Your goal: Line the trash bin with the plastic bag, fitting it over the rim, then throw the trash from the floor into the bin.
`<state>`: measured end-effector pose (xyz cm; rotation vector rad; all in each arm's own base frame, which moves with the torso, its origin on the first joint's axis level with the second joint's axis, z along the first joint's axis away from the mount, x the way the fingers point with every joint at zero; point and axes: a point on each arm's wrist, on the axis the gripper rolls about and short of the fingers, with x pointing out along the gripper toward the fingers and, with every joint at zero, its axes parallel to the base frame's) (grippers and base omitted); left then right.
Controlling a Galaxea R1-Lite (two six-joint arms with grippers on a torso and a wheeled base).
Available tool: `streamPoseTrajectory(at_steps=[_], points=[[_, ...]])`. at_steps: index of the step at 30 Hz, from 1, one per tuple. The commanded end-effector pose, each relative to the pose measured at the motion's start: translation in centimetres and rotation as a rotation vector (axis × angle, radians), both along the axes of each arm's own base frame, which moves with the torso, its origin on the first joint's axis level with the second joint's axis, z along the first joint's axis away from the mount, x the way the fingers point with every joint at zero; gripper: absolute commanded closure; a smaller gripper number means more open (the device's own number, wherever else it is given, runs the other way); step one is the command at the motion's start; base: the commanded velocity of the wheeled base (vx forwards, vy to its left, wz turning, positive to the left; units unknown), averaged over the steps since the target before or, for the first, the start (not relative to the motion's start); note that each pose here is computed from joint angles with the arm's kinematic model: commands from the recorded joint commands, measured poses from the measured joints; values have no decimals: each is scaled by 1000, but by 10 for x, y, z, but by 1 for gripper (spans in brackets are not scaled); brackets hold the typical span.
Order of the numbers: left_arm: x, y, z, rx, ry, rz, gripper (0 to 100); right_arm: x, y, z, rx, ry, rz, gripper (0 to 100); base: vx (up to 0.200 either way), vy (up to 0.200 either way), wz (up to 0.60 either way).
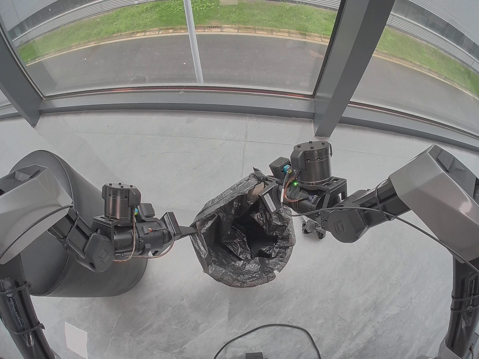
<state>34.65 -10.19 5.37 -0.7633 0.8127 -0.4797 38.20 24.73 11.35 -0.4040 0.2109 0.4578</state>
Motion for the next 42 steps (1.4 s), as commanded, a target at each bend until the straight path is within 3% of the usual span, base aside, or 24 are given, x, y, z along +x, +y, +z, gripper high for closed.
streamPoseTrajectory(at_steps=[1, 12, 23, 27, 42], points=[[11, 8, -2, -2, -9, 30, 100, 11, -1, -12, -5, 9, -13, 100, 0, 0, 0], [22, 15, 5, -10, -46, 58, 100, 29, 3, -36, -5, 25, -26, 100, 0, 0, 0], [38, 15, -8, -11, -40, 69, 100, 43, 1, -51, 14, 5, -53, 100, 0, 0, 0], [42, 15, -8, -13, -45, 73, 100, 46, 2, -46, 59, 6, -72, 100, 0, 0, 0], [44, 16, 5, -18, -78, 88, 100, 52, 6, -29, 94, -48, -80, 100, 0, 0, 0]])
